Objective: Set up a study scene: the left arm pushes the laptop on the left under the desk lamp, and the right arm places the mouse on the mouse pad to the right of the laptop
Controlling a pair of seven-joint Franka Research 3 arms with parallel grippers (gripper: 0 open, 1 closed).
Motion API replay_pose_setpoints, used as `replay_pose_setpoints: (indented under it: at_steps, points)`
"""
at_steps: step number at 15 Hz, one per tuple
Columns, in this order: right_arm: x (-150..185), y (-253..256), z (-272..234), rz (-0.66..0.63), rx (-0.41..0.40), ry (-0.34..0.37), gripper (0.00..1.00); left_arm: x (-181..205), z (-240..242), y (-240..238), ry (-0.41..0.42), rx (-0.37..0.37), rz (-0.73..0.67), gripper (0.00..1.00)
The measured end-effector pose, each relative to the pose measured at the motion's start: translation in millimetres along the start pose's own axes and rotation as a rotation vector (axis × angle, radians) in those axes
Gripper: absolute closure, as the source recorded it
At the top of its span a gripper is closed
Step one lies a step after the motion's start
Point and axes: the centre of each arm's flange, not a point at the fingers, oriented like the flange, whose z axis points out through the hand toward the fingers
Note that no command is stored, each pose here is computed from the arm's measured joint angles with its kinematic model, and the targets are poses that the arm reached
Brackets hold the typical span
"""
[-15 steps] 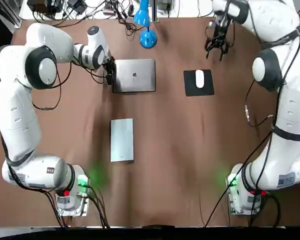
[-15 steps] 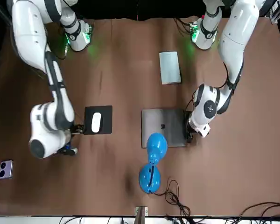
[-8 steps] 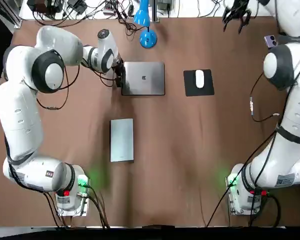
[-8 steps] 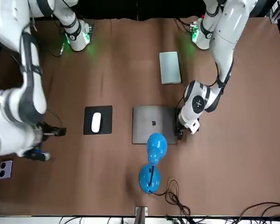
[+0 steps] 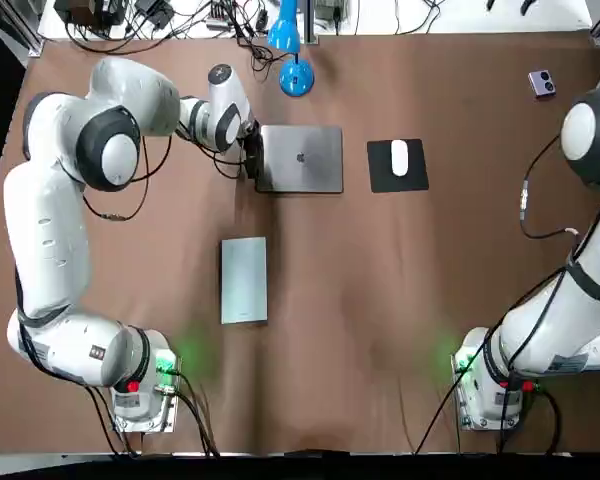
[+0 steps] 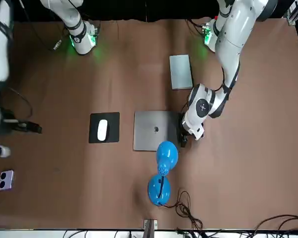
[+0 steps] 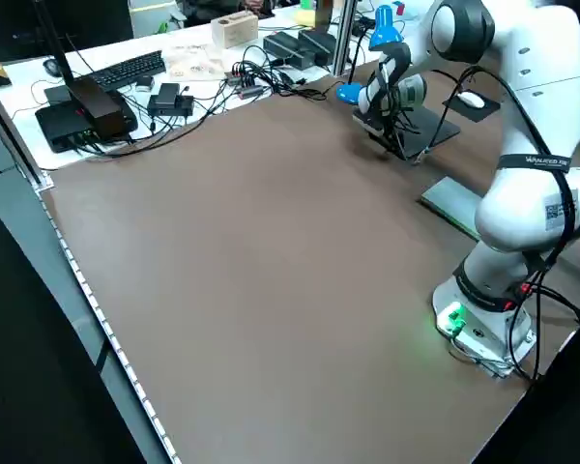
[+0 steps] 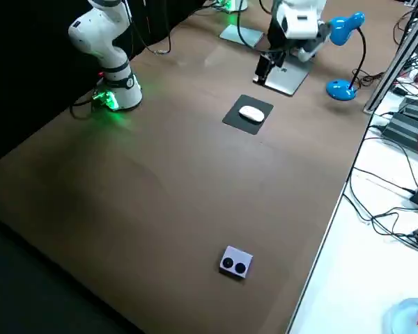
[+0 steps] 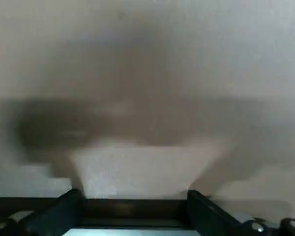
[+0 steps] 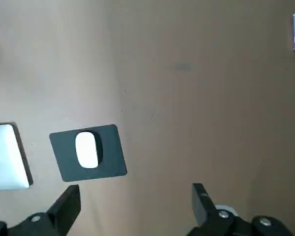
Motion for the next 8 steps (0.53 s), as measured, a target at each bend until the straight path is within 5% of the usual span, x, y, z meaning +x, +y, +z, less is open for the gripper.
replay_pose_setpoints:
  at_steps: [8]
  points:
    - [-42.4, 20.1, -54.4, -0.013, 0.016, 0.065, 0.0, -20.7, 8.8, -5.0, -0.03, -0.003, -0.02, 0.0]
